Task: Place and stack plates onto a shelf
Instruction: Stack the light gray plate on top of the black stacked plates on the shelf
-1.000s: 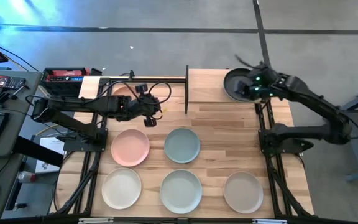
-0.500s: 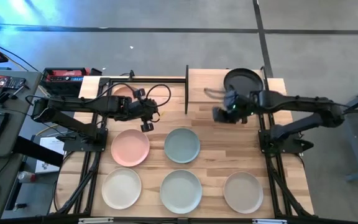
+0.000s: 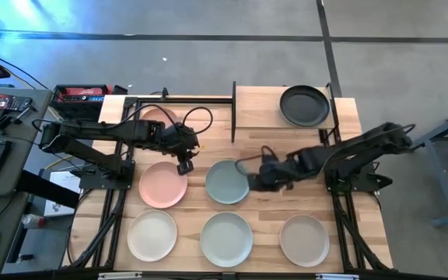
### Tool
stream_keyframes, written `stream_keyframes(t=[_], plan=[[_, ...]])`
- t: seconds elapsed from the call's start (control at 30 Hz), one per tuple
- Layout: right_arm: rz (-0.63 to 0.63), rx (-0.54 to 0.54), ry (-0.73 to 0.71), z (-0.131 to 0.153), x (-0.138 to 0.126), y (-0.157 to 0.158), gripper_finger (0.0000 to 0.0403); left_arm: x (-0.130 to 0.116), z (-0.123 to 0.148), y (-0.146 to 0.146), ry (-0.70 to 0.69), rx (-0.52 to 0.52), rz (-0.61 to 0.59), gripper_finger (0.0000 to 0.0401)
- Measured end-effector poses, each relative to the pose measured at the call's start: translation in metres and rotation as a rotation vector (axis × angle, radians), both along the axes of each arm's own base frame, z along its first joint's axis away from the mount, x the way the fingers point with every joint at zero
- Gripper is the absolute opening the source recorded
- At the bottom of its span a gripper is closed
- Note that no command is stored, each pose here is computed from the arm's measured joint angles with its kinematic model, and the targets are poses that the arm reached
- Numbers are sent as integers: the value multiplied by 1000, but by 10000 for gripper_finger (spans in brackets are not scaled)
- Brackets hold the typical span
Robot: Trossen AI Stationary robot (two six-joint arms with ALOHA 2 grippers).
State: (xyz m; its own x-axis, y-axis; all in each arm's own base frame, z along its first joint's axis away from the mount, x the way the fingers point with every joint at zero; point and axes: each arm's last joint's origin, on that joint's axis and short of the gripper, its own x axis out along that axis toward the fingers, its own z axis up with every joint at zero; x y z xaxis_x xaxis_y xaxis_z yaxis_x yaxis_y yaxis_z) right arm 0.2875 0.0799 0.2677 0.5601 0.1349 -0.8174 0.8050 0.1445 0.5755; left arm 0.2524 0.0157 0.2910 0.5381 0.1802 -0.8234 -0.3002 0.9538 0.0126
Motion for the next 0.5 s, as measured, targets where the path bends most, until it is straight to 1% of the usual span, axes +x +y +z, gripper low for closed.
stream_keyframes(t=[0.27,0.5], plan=[[93,-13,14,-39,24,36,92,-1,-1,-2,-4,-92,33,106],[214,-103,68,-73,33,54,92,-1,-1,-2,-12,-160,101,106]])
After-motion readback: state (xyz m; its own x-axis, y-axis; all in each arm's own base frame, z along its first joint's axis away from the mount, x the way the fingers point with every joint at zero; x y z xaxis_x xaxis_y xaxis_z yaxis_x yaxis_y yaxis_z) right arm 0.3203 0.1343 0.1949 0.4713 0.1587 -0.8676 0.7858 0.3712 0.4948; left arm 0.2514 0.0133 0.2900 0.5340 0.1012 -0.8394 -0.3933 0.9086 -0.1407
